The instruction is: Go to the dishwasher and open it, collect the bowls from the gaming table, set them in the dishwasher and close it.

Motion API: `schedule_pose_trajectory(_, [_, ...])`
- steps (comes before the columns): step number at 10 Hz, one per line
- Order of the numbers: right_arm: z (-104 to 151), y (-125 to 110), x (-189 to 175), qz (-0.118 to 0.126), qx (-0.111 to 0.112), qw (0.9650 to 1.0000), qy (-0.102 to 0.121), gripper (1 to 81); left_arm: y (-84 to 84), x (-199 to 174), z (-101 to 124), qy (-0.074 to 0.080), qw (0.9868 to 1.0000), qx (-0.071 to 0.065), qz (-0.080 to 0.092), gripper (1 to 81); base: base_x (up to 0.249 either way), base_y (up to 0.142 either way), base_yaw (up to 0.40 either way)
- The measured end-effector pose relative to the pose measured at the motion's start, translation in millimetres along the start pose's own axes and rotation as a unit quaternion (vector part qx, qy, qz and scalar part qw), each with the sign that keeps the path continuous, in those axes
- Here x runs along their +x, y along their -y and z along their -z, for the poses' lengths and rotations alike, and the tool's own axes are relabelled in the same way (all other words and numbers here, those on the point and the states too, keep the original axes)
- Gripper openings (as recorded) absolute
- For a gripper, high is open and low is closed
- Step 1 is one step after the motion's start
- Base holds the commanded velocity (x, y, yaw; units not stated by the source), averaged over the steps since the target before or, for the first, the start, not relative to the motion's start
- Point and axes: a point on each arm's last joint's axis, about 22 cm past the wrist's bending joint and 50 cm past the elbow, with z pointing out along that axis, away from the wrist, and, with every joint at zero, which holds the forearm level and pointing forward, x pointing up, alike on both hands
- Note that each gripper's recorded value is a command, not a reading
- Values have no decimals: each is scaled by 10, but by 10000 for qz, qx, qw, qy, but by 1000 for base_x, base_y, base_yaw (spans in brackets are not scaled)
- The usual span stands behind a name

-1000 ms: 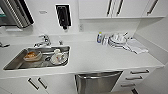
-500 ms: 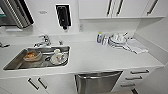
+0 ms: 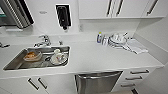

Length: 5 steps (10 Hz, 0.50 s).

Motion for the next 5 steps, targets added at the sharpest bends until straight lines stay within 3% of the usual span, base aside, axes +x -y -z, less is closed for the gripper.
schedule_pose_trajectory(1, [-17,-65,-135,39,-123,9999,80,811,51,22,8,-1,10000,79,-6,811,0,0,0])
schedule_pose_trajectory(4, [68,-501,-450,229,-775,9963,306,811,66,145,4,-73,9999,96,-31,811,0,0,0])
schedule_pose_trajectory(5, [76,-527,-635,263,-888,9948,429,811,85,164,10,-81,9999,114,-38,811,0,0,0])
